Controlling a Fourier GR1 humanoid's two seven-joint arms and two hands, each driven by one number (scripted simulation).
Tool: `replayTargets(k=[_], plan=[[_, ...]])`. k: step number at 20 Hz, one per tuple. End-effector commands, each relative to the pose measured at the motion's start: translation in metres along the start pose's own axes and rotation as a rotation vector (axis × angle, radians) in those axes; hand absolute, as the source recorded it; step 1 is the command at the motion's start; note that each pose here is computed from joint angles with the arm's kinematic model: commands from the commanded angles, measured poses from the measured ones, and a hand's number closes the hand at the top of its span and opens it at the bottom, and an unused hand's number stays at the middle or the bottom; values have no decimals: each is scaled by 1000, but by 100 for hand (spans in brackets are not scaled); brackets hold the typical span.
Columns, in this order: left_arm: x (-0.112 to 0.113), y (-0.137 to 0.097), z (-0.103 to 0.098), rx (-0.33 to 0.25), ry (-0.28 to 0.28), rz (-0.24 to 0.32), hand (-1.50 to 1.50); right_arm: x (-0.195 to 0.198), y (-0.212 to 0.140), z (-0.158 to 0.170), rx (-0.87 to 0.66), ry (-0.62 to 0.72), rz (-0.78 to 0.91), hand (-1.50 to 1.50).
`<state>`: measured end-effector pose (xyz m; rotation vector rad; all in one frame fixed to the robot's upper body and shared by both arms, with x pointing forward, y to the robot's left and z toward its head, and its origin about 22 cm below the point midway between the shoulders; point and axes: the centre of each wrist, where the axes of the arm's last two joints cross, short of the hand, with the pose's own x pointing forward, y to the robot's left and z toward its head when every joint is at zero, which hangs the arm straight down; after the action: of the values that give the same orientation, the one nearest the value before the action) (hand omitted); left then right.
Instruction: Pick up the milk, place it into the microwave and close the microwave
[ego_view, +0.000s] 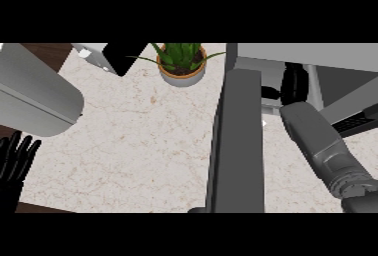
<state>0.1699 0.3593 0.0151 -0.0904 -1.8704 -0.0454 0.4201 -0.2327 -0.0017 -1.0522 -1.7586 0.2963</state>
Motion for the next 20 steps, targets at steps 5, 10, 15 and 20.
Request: replayTargets(k=[5,10,15,20], plan=[[-9,0,1,-7,9,11,-150,11,19,16,27,-25,-6,-150],[-14,-2,0,5,-5,7,-150,16,12,2,25,-19,-42,-150],[-12,-3,-4,11,-11,-5,-150,3,12,14,55,-12,-90,-150],[-7,4,25,35,-11,-24,-150,-8,13,27,63,5,-102,-150]])
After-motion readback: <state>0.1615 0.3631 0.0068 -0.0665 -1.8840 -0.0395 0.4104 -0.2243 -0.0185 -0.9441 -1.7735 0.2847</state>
